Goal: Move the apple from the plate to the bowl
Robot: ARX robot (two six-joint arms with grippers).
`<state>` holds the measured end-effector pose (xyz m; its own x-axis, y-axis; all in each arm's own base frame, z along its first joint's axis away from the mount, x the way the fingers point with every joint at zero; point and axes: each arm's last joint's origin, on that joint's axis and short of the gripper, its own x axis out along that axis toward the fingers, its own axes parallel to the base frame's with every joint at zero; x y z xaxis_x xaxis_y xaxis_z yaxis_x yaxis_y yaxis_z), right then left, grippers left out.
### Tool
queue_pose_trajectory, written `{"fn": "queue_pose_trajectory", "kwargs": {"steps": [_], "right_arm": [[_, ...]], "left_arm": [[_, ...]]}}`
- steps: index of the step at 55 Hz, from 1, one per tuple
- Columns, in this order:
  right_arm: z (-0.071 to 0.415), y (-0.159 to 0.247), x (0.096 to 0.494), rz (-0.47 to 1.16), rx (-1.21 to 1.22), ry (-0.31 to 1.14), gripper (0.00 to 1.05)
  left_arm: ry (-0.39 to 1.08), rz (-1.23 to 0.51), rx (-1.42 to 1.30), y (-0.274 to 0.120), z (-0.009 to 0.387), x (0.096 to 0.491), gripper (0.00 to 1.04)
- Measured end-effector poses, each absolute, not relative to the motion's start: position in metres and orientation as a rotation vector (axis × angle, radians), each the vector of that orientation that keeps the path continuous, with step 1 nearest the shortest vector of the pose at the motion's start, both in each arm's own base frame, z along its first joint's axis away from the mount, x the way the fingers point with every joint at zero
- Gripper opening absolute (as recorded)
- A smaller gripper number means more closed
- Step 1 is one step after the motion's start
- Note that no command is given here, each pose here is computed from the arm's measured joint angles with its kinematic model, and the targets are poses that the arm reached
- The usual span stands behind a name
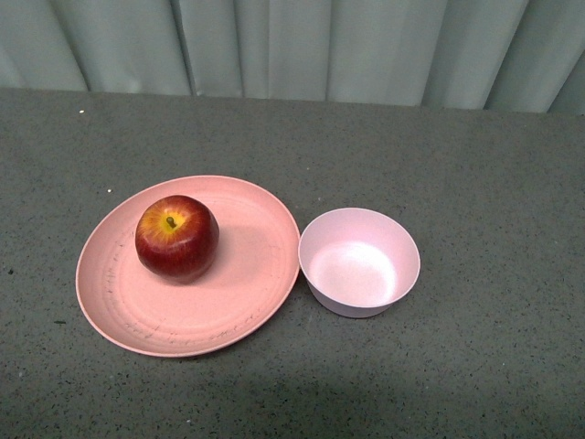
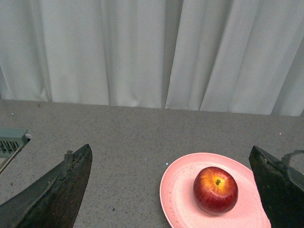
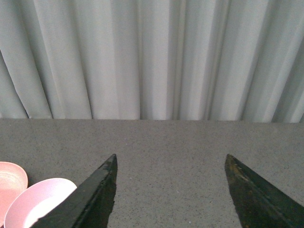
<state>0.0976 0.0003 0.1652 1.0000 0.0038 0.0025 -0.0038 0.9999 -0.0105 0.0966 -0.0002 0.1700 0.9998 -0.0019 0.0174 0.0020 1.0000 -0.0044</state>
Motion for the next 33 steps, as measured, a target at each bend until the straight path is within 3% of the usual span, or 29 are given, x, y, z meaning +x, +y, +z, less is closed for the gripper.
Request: {"fn": "queue_pose_trajectory", "kwargs": {"steps": [7, 21, 30, 33], "right_arm": [[0.165, 0.000, 0.098, 0.004, -0.010, -0.002, 0.97], [0.165, 0.000, 0.098, 0.004, -0.010, -0.002, 0.95], [0.165, 0.000, 0.098, 0.004, -0.010, -0.002, 0.95], [0.165, 0.000, 0.098, 0.004, -0.010, -0.002, 0.95]], "left_arm": [[0.005, -0.030, -0.018, -0.001, 0.169, 0.097, 0.98], [0.079, -0.075, -0.096, -0.006, 0.168, 0.137, 0.98], [0.101, -0.119, -0.112, -0.012, 0.174, 0.190, 0.98], [0.173, -0.138, -0.110, -0.019, 0.167, 0.221, 0.98]]}}
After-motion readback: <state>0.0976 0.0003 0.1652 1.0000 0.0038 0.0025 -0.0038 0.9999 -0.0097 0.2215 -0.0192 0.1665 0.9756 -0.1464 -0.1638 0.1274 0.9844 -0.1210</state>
